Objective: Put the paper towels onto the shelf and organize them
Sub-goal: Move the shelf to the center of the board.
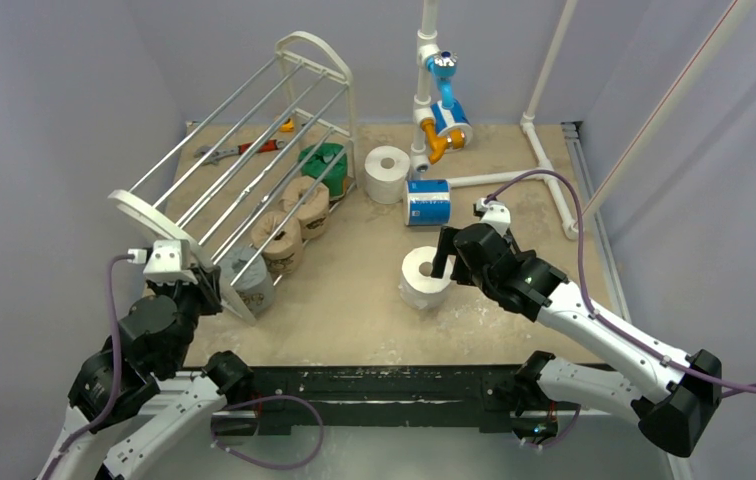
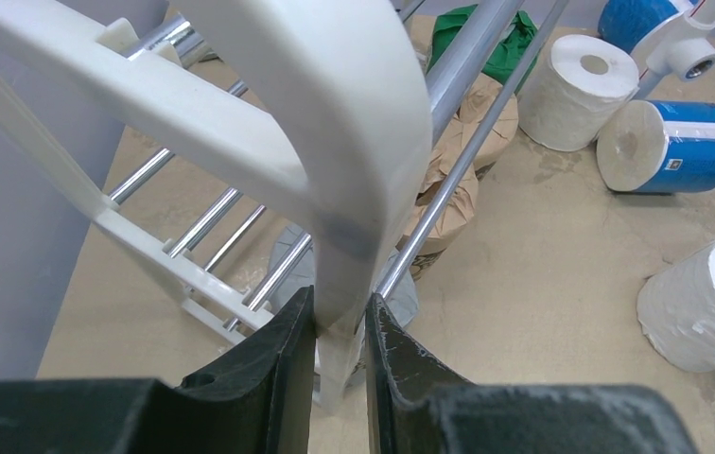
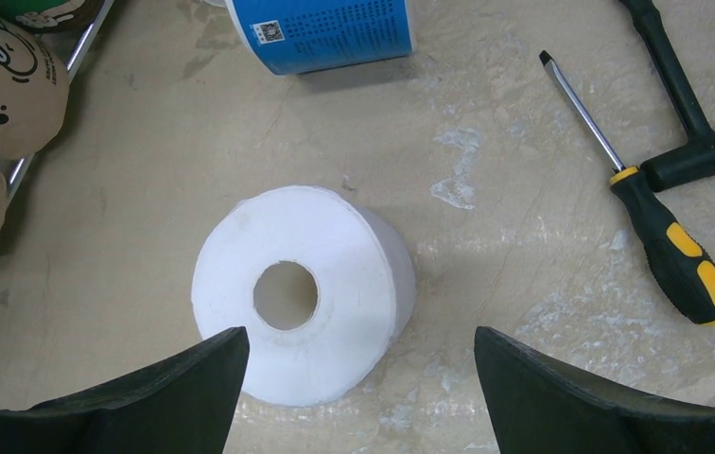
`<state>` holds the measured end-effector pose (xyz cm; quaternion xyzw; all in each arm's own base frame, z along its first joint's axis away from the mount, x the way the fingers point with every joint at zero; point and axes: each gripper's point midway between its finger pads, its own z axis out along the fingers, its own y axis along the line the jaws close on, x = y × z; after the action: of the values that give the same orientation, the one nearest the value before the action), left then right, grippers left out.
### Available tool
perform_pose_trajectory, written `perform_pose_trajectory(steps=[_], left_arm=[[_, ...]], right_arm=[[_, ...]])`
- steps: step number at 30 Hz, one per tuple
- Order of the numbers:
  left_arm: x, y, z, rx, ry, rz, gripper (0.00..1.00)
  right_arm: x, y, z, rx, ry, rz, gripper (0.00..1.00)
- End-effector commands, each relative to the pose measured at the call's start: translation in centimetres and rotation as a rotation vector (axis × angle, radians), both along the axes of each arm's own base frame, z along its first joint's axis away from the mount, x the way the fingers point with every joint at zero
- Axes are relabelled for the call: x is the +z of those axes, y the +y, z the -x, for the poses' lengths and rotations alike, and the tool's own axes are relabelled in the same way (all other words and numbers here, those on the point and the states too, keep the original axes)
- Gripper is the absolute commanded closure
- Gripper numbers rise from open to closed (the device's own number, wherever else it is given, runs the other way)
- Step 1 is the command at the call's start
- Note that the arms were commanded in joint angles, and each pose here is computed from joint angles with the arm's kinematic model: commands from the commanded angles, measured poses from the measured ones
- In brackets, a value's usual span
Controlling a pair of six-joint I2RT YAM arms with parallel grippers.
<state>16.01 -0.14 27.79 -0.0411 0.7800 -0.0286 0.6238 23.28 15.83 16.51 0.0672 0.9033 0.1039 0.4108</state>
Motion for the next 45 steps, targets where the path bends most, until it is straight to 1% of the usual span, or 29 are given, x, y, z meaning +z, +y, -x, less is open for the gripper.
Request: perform_pose_trajectory(steps=[1,3,4,5,6,8,12,15,19,22,25,30,33,36,40,42,45], left_arm=[[0.8,1.9,1.0,0.085,-0.021,0.043,0.86],[1.0,2.2,1.2,0.090,-0.025,0.049,0.68],[1.1,2.4,1.3,0.094,-0.029,0.052,0.55],[1.2,2.6,1.4,0.101,-0.033,0.054,0.47],[1.5,2.9,1.6,0.107,-0.038,0.056,0.41],[2.1,3.2,2.0,0.107,-0.043,0.060,0.35],[3.1,2.9,2.9,0.053,-0.027,0.067,0.29],[3.7,1.6,3.7,-0.043,0.009,0.086,0.27],[3.9,-0.4,5.2,-0.194,0.085,0.080,0.28],[4.0,-1.7,6.4,-0.294,0.138,0.076,0.31],[5.4,-2.2,7.9,-0.380,0.114,0.113,0.36],[8.9,-2.7,10.4,-0.511,-0.010,0.180,0.46],[11.5,-4.1,11.6,-0.629,-0.121,0.231,0.46],[14.2,-5.4,11.8,-0.703,-0.233,0.276,0.44],[17.4,-6.1,10.7,-0.700,-0.363,0.312,0.43],[19.1,-6.0,10.4,-0.687,-0.440,0.335,0.42],[21.1,-5.0,9.8,-0.621,-0.536,0.382,0.41]], right_arm=[[0.3,-0.3,-0.5,-0.037,-0.023,-0.012,0.10],[0.4,-0.2,-0.5,-0.036,-0.023,-0.016,0.10],[0.4,-0.2,-0.5,-0.036,-0.023,-0.018,0.10],[0.6,-0.2,-0.5,-0.035,-0.025,-0.021,0.10],[0.6,-0.2,-0.6,-0.035,-0.025,-0.021,0.10],[0.8,-0.1,-0.6,-0.034,-0.026,-0.021,0.10],[1.0,-0.1,-0.6,-0.030,-0.029,-0.021,0.10],[1.1,0.2,-0.7,-0.018,-0.027,-0.022,0.10],[1.3,0.4,-0.8,0.007,-0.027,-0.006,0.10],[1.7,0.4,-0.9,0.015,-0.036,0.002,0.10],[2.2,0.3,-1.0,0.021,-0.049,0.004,0.09],[2.7,0.4,-1.1,0.028,-0.057,0.011,0.09],[2.9,-0.1,-1.4,0.008,-0.061,0.026,0.09],[2.3,-1.4,-2.1,-0.028,-0.039,0.016,0.10],[0.9,-2.7,-3.1,-0.025,0.009,-0.065,0.13],[0.1,-1.9,-2.9,0.026,0.046,-0.096,0.16],[-0.8,-0.6,-2.7,0.085,0.069,-0.144,0.19]])
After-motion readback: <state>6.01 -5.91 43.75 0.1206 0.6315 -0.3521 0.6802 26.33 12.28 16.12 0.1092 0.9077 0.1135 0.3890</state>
